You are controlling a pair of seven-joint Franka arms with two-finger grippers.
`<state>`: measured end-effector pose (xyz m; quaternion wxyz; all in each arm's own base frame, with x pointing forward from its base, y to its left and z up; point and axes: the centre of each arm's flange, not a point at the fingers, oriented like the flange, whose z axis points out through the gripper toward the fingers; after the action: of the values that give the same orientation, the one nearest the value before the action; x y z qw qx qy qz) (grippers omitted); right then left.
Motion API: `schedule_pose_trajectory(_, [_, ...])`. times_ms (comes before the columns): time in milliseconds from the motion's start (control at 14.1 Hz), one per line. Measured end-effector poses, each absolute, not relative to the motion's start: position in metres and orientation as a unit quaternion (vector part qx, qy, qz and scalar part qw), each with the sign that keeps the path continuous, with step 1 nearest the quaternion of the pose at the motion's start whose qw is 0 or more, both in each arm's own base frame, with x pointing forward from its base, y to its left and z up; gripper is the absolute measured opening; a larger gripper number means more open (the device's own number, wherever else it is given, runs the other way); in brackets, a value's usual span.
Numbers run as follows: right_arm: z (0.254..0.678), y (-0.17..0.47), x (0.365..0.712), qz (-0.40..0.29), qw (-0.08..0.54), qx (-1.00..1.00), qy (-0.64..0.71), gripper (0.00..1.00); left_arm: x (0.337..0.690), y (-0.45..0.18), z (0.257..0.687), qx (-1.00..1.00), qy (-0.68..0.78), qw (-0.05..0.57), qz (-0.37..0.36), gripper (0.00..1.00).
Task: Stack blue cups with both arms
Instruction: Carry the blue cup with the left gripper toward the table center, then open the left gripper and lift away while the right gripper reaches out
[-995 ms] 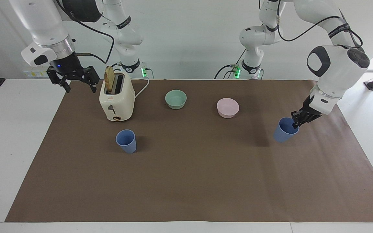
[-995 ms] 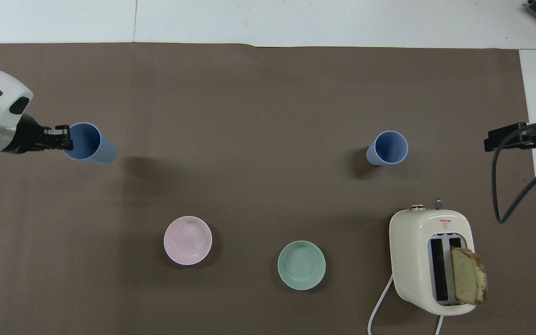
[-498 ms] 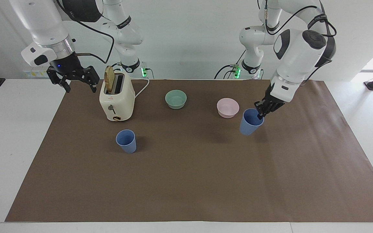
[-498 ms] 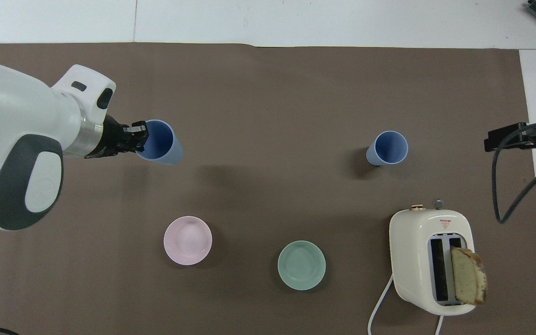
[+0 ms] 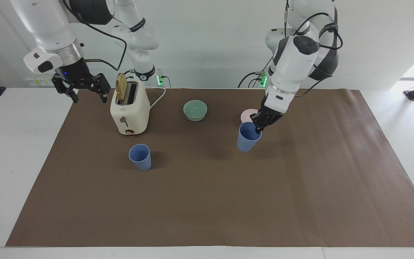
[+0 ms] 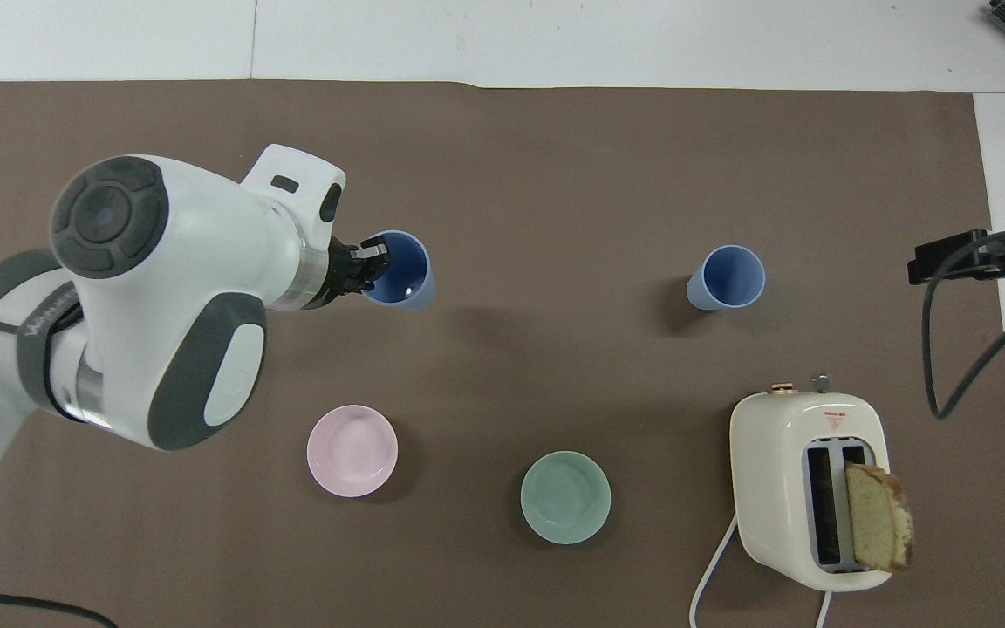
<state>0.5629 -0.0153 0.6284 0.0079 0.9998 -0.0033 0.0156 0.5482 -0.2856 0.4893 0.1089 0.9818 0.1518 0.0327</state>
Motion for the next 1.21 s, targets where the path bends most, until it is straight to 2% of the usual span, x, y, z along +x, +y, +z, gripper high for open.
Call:
schedule_pose_trajectory(213, [0.628,-0.015,0.563,0.016,0.008,1.0,-0.003,1.0,0.545,-0.324,0.452,0.983,0.147,0.111,0.027,0.04])
schedule_pose_trajectory(640, [0.628,-0.015,0.563,0.016,0.008,1.0,-0.003,1.0,0.538,-0.343,0.39,0.99,0.112,0.086,0.02,0.04])
schedule_pose_trajectory(995, [0.628,-0.015,0.565,0.022,0.008,1.0,-0.003,1.0,0.537,-0.343,0.382,0.991,0.099,0.084,0.021,0.04])
schedule_pose_trajectory(1066, [0.626,-0.015,0.565,0.021,0.008,1.0,-0.003,1.0,0.537,-0.343,0.381,0.992,0.096,0.083,0.021,0.1])
schedule_pose_trajectory(1209, [0.619,-0.013,0.57,0.035,0.008,0.999,-0.001,1.0,0.537,-0.342,0.381,0.992,0.09,0.082,0.021,0.32])
